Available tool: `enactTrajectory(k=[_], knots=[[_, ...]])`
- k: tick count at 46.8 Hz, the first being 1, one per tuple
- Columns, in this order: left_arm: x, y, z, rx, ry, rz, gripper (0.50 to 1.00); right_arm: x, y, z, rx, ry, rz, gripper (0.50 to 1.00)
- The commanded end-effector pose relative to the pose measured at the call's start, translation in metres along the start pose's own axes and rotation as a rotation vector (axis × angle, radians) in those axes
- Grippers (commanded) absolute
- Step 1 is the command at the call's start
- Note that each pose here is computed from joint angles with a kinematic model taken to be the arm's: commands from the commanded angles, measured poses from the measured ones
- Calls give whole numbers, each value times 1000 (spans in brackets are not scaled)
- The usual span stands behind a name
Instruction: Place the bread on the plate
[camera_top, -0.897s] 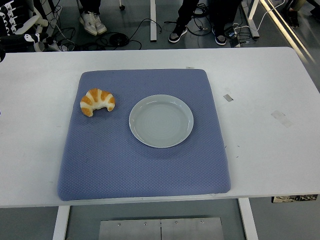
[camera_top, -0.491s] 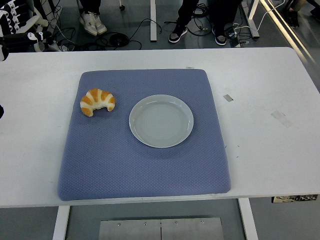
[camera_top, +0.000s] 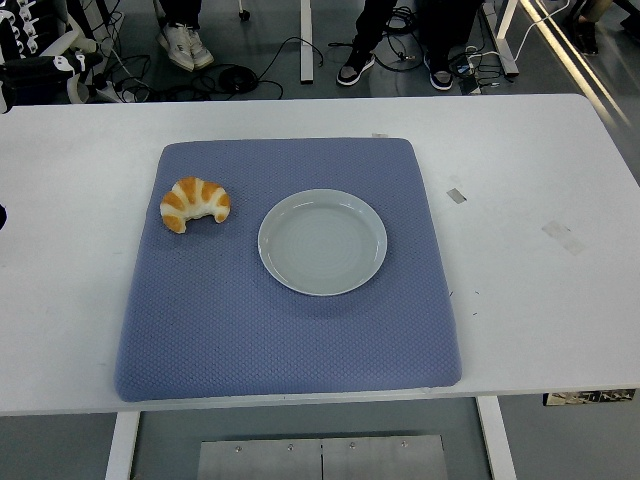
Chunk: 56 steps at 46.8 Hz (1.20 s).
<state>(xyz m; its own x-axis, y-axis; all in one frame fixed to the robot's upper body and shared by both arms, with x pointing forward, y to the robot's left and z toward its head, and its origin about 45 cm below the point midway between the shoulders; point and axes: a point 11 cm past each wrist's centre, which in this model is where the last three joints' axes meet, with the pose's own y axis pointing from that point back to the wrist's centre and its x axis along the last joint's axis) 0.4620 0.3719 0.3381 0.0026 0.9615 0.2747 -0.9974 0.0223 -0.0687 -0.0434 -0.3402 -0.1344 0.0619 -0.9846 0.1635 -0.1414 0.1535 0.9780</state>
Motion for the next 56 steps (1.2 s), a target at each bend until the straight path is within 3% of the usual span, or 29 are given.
enactTrajectory(k=[1,56], knots=[[0,0,0,-1,-1,0,987,0,0,0,0,0,0,1000],[-4,-1,0,-2,15,-7,987,0,0,0,0,0,0,1000]])
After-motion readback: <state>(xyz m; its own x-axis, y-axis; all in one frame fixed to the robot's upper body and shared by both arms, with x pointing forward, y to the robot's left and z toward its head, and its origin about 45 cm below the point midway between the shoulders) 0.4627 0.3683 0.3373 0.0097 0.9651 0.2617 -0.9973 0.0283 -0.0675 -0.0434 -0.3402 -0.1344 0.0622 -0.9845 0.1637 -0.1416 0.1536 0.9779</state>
